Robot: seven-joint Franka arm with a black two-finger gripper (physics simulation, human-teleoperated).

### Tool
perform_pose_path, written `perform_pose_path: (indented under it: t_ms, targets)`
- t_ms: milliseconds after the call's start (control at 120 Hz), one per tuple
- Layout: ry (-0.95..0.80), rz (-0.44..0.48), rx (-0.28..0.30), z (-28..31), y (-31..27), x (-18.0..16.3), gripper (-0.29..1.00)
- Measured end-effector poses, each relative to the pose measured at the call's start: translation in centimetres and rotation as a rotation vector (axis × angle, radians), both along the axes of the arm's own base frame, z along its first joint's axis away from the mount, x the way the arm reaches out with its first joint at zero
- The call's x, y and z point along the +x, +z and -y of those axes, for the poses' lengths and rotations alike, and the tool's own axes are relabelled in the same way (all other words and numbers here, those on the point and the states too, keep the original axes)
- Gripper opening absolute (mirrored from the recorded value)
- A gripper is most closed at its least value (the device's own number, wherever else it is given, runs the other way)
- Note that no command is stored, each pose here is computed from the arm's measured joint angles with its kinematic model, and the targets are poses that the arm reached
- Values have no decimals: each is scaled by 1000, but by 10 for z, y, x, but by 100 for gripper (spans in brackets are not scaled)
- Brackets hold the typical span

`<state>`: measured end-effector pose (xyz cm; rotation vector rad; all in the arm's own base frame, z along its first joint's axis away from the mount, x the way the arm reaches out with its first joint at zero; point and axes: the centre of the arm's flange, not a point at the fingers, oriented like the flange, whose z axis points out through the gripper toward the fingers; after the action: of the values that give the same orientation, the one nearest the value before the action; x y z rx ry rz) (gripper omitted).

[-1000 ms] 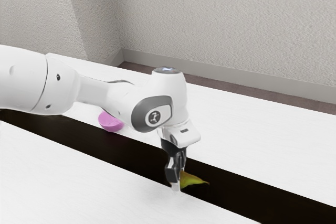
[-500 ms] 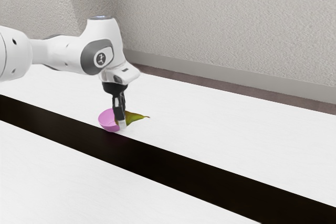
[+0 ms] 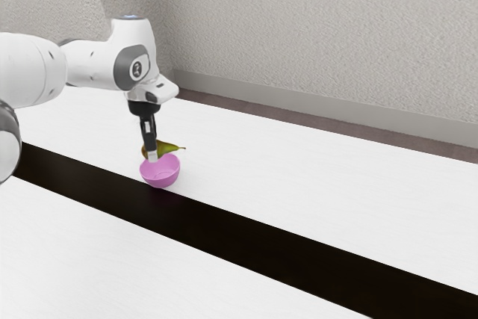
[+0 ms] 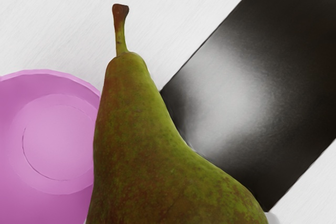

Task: Place the pear in the bowl.

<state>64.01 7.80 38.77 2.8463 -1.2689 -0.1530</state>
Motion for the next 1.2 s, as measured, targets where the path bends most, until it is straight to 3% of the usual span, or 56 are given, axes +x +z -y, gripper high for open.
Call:
perform_pose_path:
  t_ms: [367, 650, 942, 1200]
  targets:
    - [33, -1, 3, -48, 4, -1, 17]
    - [-4, 40, 9, -43, 21, 30, 17]
    - [-8, -65, -37, -36, -49, 21, 17]
    - [31, -37, -31, -67, -44, 18, 17]
